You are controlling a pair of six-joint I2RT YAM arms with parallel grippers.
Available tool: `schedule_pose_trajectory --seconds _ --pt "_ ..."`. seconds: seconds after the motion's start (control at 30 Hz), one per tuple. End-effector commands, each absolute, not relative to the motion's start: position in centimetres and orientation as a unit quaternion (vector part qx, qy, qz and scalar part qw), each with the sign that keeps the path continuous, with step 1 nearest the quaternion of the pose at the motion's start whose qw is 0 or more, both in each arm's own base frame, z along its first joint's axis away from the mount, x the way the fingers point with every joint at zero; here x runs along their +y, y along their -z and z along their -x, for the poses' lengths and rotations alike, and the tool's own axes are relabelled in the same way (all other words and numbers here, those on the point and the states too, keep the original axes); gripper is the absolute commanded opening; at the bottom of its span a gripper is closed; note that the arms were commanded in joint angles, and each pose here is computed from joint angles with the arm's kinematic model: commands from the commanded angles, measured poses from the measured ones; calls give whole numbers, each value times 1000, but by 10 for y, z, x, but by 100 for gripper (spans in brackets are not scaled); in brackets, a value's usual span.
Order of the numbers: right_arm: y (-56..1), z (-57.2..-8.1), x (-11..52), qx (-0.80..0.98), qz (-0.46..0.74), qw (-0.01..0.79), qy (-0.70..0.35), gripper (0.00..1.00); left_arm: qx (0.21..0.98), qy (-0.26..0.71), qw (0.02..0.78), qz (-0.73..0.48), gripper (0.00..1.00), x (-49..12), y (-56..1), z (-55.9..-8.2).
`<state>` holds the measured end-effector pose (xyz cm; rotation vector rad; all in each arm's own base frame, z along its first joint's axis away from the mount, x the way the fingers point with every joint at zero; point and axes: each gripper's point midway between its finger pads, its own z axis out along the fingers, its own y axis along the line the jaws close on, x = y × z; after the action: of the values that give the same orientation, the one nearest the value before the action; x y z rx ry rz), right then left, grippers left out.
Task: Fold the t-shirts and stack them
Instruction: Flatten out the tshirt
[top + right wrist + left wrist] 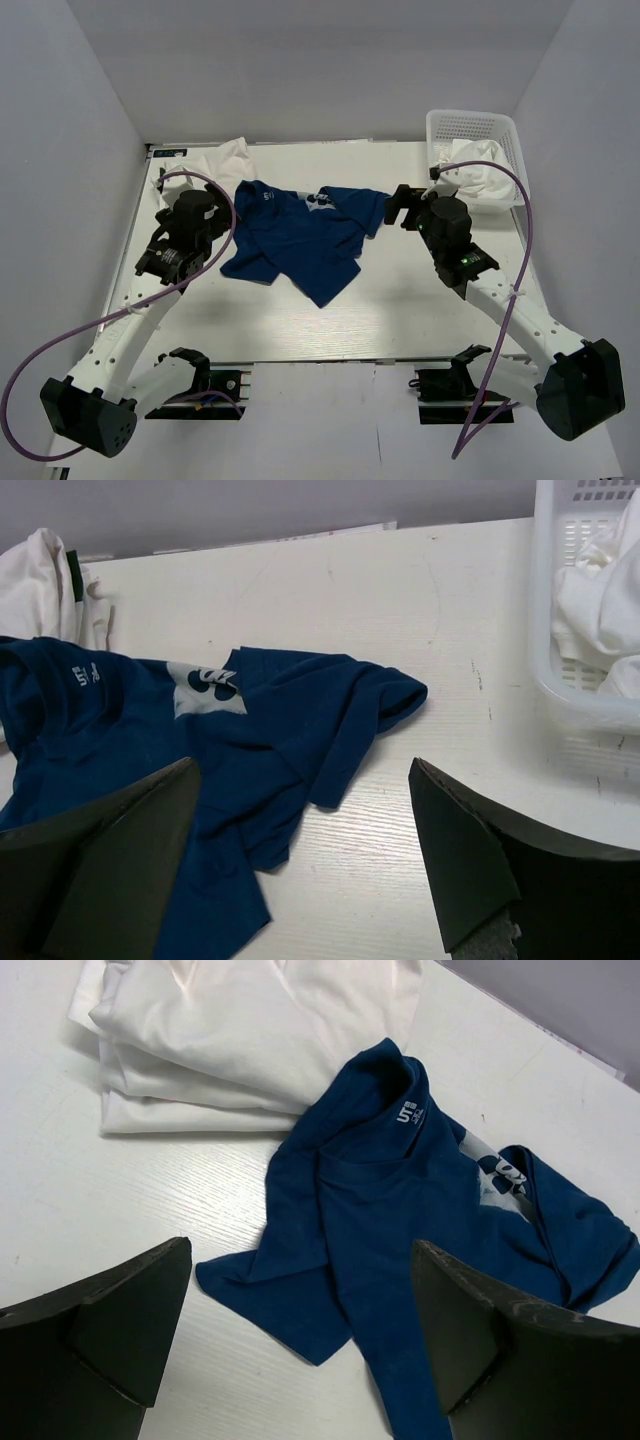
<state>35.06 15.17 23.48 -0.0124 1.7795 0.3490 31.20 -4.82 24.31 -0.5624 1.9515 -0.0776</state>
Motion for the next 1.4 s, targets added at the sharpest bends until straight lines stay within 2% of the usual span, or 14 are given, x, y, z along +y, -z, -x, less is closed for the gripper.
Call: schedule_pose_trajectory --seconds 0.0,0.27,0.5,0.6,0.67,0.77,0.97,1.17,1.37 --pt "-263 -356 152 743 -2 650 -161 90 804 25 542 243 100 -40 -257 -310" --pt "-239 -360 179 758 89 623 -173 90 825 0 489 283 100 -39 -209 -312" --pt "-202 -358 236 777 221 547 -219 90 855 -24 442 271 100 -45 -164 -317" --pt "-176 -361 255 797 255 502 -219 90 875 5 415 250 100 -64 -136 -323" --pt "-159 -363 261 814 260 476 -211 90 890 27 397 223 100 -78 -120 -326" --pt "-144 -375 257 834 234 465 -184 90 899 6 371 232 100 -79 -100 -334" --pt "-135 -393 240 854 173 472 -133 90 911 6 347 224 100 -91 -83 -352" --pt "-121 -377 318 823 266 428 -262 90 914 7 340 223 100 -96 -85 -362" --pt "-80 -395 360 836 290 398 -243 90 906 -20 351 236 100 -81 -99 -352"
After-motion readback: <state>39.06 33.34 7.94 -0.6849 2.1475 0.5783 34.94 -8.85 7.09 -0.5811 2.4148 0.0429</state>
